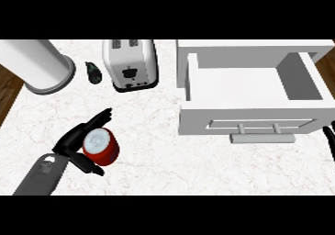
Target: Pick up the can, place it into the drawer and close the drawer
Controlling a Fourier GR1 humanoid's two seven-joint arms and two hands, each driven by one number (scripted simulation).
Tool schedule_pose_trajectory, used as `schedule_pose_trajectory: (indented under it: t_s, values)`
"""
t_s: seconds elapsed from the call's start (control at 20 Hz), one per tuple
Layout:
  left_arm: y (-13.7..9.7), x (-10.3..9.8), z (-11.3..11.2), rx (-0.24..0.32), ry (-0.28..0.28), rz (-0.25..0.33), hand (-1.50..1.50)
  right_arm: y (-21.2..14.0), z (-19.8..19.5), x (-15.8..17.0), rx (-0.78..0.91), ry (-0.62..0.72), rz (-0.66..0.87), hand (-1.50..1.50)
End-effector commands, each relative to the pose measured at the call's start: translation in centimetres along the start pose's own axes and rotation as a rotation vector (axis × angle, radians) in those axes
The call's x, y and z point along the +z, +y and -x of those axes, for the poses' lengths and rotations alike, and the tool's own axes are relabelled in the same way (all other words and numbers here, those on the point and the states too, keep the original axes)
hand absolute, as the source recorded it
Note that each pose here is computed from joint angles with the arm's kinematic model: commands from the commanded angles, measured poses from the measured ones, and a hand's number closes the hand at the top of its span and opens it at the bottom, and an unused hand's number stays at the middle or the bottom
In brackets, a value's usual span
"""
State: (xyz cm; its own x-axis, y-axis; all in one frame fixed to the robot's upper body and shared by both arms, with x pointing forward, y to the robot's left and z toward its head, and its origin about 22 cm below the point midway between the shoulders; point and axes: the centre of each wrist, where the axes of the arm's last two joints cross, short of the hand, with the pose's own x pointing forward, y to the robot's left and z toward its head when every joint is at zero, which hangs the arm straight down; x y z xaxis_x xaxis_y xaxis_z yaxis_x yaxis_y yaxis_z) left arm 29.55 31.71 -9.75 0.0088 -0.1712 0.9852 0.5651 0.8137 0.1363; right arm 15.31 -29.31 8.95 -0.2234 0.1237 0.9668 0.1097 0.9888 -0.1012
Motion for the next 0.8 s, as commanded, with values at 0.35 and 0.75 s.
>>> schedule_pose_trajectory:
  t_s: [0.35,0.75]
  values:
    - [-2.7,-3.1,-0.6,0.059,-0.093,0.116,-1.5,-1.6,-0.2,0.5,-0.03,0.011,-0.007,-1.5]
    - [-4.3,-4.4,-2.0,0.142,-0.131,0.176,1.5,0.2,-0.1,-0.7,-0.011,-0.023,0.015,-1.5]
